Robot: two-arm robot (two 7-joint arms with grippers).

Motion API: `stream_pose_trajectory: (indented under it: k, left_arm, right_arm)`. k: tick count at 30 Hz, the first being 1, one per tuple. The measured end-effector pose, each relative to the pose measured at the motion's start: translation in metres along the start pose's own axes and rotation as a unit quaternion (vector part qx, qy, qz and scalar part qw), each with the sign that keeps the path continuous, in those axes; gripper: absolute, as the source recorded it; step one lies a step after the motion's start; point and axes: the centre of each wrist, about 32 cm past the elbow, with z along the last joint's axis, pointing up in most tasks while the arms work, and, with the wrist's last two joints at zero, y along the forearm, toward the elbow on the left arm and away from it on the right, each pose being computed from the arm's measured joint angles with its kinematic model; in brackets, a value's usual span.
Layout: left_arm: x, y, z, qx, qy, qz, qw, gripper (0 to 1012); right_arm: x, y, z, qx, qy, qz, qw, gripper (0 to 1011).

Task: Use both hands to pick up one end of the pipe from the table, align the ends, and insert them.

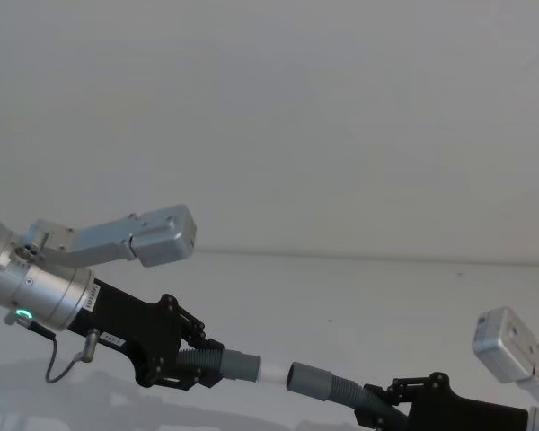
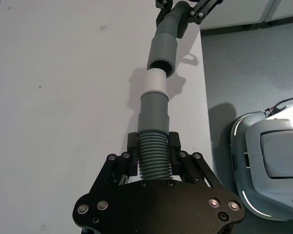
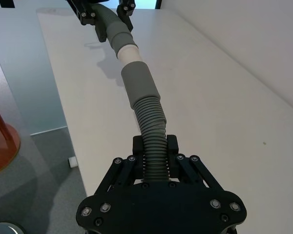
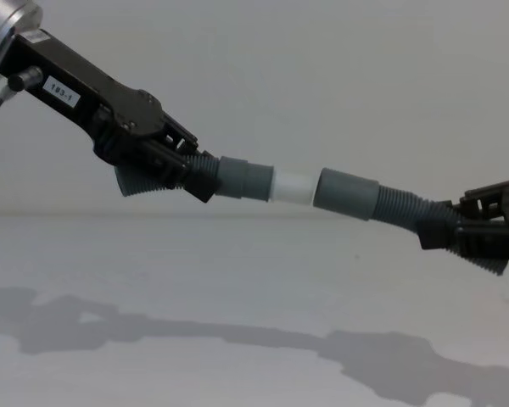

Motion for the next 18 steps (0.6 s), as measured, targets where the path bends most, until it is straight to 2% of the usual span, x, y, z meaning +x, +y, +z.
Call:
stream_pose_trajectory:
  k: [18]
  left_arm:
    - [0.0017, -0.0007, -0.0003, -0.002, -0.001, -0.002, 1.0000, 329]
  right_arm:
    - [0.0000, 0.0025, 0.0000, -0.004, -0.001, 0.002, 1.0000, 251]
